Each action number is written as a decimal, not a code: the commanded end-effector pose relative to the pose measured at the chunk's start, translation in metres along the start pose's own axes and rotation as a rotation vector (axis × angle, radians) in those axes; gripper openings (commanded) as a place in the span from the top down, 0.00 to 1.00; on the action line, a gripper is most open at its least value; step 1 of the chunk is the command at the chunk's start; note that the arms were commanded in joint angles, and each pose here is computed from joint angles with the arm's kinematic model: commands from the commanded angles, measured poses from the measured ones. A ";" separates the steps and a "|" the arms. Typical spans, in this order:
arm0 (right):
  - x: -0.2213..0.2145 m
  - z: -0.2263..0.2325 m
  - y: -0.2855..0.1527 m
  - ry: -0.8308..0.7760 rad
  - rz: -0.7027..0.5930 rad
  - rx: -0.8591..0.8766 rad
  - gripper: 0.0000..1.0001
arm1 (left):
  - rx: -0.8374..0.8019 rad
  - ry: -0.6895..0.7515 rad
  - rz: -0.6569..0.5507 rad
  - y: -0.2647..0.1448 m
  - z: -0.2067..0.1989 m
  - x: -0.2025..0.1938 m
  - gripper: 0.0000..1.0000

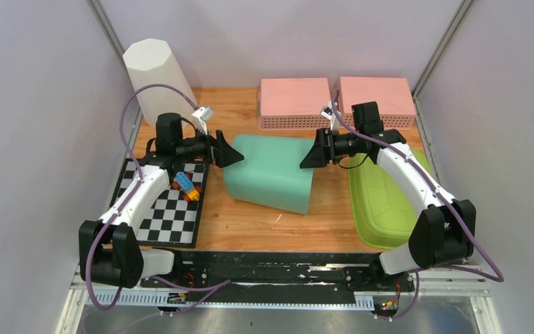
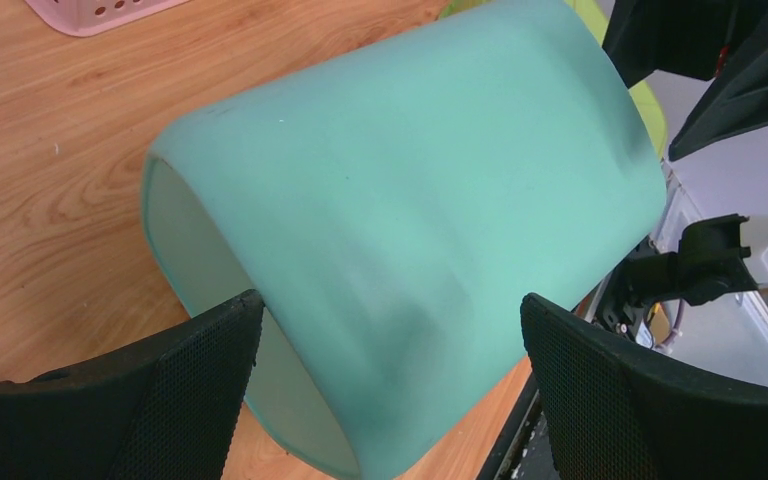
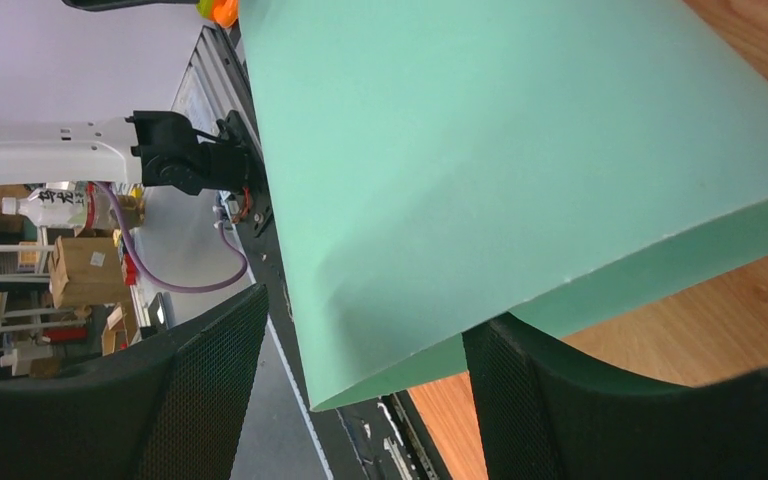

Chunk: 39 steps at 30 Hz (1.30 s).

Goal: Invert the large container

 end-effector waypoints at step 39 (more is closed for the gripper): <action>0.010 0.000 0.022 -0.103 0.085 -0.051 0.25 | 0.084 0.008 -0.052 -0.024 -0.021 0.040 0.00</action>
Point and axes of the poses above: each gripper's point midway between its finger pads, its own y axis out along the fingers, its own z axis along the line the jaws close on, x = y × z, the point moved 7 cm from there along -y, back along the fingers, and after that the axes turned 6 degrees about y, right-handed, at the moved point
